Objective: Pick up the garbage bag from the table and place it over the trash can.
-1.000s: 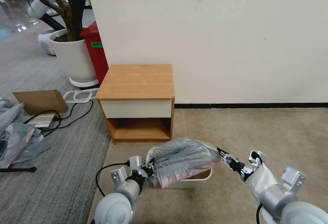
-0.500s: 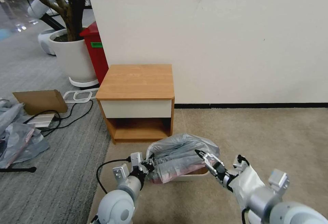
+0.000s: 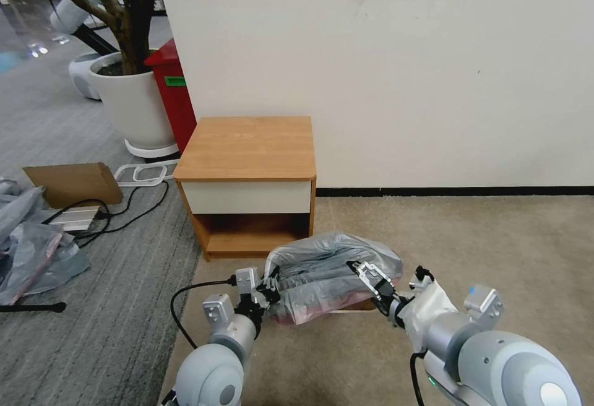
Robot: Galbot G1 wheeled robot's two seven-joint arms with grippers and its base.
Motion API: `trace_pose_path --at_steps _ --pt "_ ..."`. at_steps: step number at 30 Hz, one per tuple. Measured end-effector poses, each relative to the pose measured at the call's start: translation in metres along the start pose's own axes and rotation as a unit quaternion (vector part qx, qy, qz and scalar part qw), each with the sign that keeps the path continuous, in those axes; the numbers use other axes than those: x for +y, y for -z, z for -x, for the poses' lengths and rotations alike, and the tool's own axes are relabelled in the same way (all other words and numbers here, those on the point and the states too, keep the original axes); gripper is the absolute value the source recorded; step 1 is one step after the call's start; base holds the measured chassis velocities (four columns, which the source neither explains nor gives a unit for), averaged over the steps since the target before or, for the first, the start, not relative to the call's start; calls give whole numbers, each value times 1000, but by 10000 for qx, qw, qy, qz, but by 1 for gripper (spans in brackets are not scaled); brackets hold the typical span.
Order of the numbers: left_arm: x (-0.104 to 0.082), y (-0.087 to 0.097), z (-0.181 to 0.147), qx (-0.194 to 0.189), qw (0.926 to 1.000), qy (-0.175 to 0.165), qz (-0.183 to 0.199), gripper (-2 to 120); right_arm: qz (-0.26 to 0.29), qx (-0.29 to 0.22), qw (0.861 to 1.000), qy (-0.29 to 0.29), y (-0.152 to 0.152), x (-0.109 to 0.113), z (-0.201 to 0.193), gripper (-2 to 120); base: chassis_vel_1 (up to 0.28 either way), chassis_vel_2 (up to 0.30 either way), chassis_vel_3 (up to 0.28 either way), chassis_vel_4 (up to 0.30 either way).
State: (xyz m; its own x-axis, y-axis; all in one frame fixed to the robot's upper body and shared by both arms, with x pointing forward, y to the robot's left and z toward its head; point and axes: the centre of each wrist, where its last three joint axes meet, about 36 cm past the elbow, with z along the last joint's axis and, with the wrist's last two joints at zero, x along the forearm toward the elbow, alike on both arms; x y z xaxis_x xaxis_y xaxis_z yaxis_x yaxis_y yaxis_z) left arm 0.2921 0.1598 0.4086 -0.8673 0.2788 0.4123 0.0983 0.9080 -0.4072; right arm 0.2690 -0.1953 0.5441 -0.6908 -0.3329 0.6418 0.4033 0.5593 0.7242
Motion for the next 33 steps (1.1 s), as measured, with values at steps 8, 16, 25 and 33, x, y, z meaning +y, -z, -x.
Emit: trace_pose_path --at_steps 8,16,25,33 --pt "-2 2 -3 -21 10000 -42 -51 4 -47 -38 9997 237 -4 4 2 100 0 0 0 0" --pt "-7 7 -4 192 9984 -4 -523 4 -160 -160 9991 348 -8 2 3 76 0 0 0 0" --pt "-10 10 -3 336 9961 23 -820 4 -391 -348 9976 456 -12 2 3 46 0 0 0 0" --pt "-11 17 -4 530 9920 20 -1147 4 -688 -496 9953 465 -18 1 7 14 0 0 0 0"
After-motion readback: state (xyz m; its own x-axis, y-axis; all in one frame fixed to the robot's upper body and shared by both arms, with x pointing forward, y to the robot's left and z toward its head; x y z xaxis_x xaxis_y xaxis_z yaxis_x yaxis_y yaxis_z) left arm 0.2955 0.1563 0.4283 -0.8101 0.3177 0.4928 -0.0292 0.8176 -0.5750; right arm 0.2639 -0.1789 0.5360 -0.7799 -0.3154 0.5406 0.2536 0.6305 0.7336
